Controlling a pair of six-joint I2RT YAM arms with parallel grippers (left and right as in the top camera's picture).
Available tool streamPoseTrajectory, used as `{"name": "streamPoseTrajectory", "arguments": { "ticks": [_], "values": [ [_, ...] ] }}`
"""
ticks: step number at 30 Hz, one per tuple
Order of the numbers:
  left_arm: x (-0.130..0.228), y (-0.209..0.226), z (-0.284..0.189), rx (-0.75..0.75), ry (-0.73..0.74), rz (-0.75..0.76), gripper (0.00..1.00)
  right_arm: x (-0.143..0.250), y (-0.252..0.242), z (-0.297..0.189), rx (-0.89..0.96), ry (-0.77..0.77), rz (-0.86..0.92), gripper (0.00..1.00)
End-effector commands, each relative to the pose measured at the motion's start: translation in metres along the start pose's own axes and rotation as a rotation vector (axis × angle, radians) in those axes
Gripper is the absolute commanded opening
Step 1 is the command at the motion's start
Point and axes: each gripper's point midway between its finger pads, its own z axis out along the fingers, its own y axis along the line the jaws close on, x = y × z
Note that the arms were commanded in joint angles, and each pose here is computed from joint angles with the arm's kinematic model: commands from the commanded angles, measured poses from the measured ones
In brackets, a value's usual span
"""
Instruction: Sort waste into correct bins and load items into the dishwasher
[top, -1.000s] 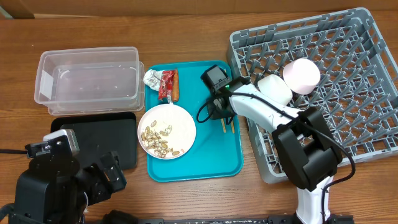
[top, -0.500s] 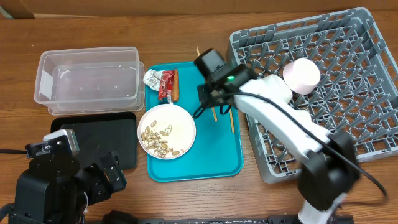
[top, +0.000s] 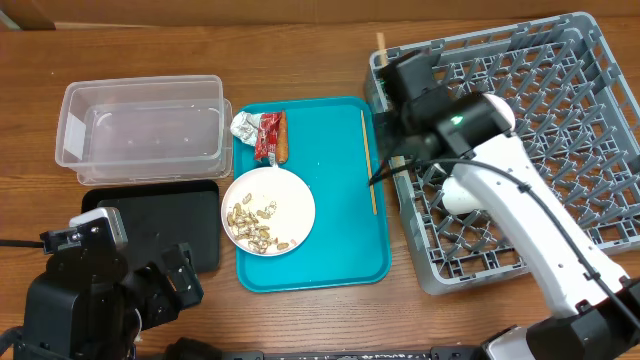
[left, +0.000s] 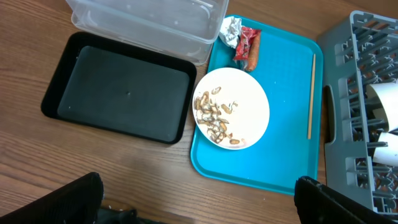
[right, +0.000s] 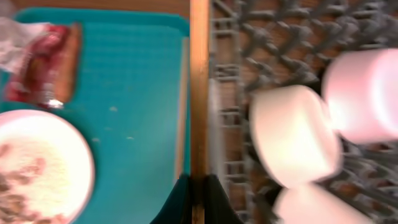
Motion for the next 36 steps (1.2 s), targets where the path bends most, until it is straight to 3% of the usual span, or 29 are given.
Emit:
{"name": "streamPoseTrajectory", "arguments": {
  "ticks": [1,7,16,19,24,28,31,36],
  "values": [
    [-0.004,0.003,-0.002,-0.011,-0.022,-0.016,1.0,-0.001,-0.028,-0.003,0.065,0.005,-0.036,0.04],
    [-0.004,0.003,-0.003,-0.01,-0.022,-0.016,1.0,0.02,-0.017,0.006,-0.048,0.094,-0.13,0.04],
    [-0.004,0.003,-0.003,-0.01,-0.022,-0.016,1.0,0.052,-0.038,0.051,0.076,0.155,-0.145,0.04],
    [-0.004,0.003,-0.003,-0.01,-0.022,-0.016,1.0,0.052,-0.037,0.053,0.077,0.148,-0.147,0.27],
    [-0.004,0.003,-0.003,-0.01,-0.022,-0.016,1.0,0.045,-0.033,0.046,0.097,0.121,-0.131,0.28],
    [-0.004,0.003,-0.003,-0.01,-0.022,-0.016,1.0,0.032,-0.009,0.026,0.046,0.057,-0.143,0.28],
    [-0.004,0.003,-0.002,-0.011,-0.022,-0.016,1.0,0.027,0.034,0.011,-0.087,-0.003,-0.191,0.29],
    [-0.004,0.003,-0.003,-0.01,-0.022,-0.016,1.0,0.031,0.082,0.012,-0.168,-0.023,-0.103,0.36]
  ]
}}
